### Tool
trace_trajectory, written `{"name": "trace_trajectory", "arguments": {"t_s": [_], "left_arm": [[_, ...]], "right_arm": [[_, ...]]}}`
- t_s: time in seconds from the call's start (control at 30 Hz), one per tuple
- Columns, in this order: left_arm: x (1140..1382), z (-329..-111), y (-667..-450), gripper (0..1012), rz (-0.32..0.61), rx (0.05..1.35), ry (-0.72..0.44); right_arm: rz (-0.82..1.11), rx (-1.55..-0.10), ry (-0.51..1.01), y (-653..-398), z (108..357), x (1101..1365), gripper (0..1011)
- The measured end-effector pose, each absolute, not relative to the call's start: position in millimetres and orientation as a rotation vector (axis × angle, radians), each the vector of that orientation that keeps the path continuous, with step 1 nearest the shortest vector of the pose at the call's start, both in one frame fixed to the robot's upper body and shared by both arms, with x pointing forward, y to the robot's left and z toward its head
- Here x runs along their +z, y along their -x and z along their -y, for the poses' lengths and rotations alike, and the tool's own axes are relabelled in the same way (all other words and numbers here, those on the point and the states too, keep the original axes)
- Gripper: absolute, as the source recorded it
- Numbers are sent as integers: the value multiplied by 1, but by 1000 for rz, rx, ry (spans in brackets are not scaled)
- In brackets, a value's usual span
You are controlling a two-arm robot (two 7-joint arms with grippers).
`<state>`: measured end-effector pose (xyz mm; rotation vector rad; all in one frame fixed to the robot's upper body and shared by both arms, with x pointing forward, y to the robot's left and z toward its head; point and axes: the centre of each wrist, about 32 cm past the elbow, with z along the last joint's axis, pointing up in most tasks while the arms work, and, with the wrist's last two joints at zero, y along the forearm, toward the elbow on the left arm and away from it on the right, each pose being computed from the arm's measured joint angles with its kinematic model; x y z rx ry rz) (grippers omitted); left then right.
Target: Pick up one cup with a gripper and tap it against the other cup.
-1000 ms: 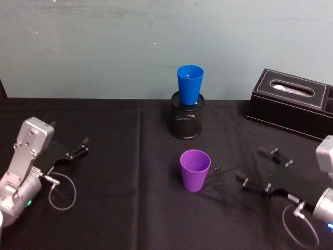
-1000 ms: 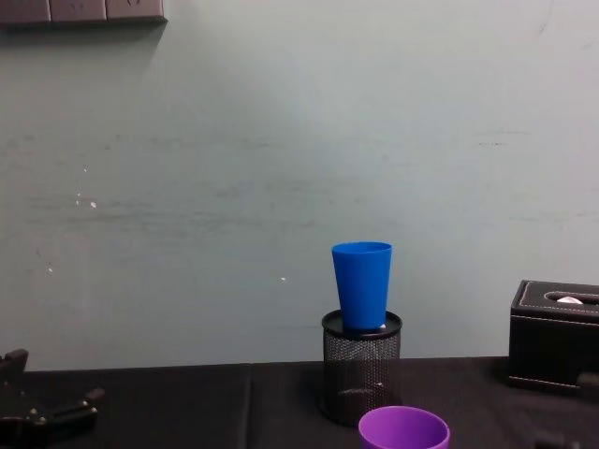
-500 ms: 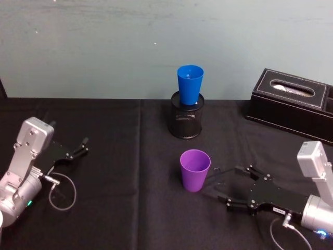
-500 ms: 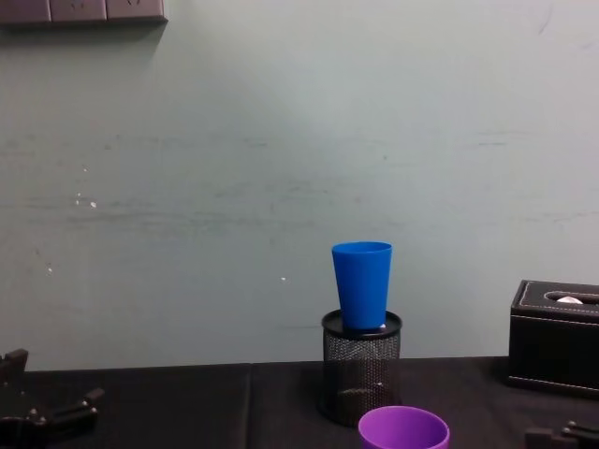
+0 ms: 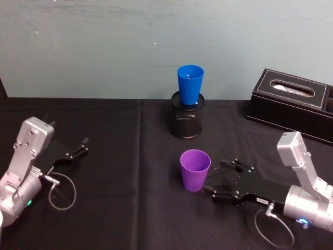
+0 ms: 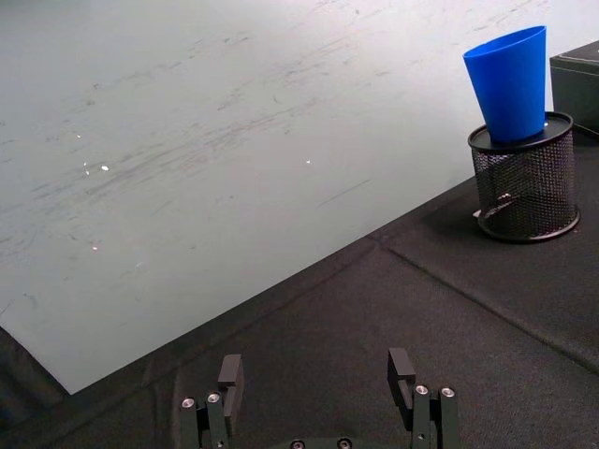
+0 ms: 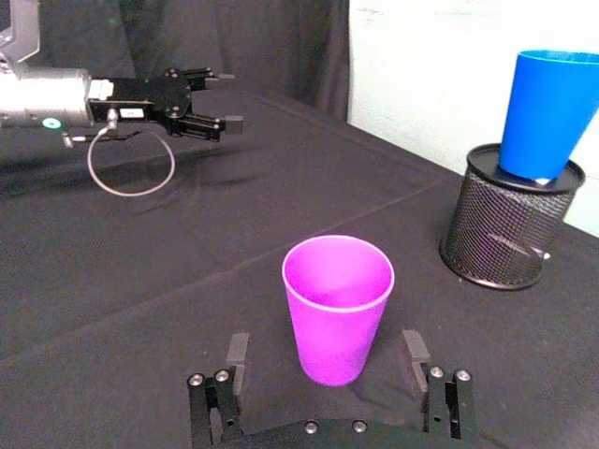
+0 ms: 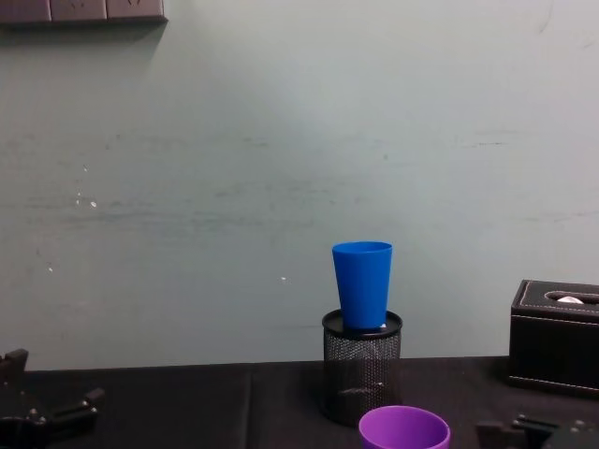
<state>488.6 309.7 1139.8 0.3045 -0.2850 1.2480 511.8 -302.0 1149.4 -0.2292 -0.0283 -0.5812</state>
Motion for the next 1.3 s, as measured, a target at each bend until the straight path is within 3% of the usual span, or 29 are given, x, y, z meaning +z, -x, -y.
{"name": "trace_trajectory", "arguments": {"t_s": [0.67, 1.3], "left_arm": [[1140, -310, -489, 1011, 285, 1248, -304], [1140, -310, -489, 1012, 285, 1248, -304]], "right_arm": [[12, -583, 219, -533, 268, 1138, 1003], [-5, -616, 148, -538, 265, 1128, 1003]]}}
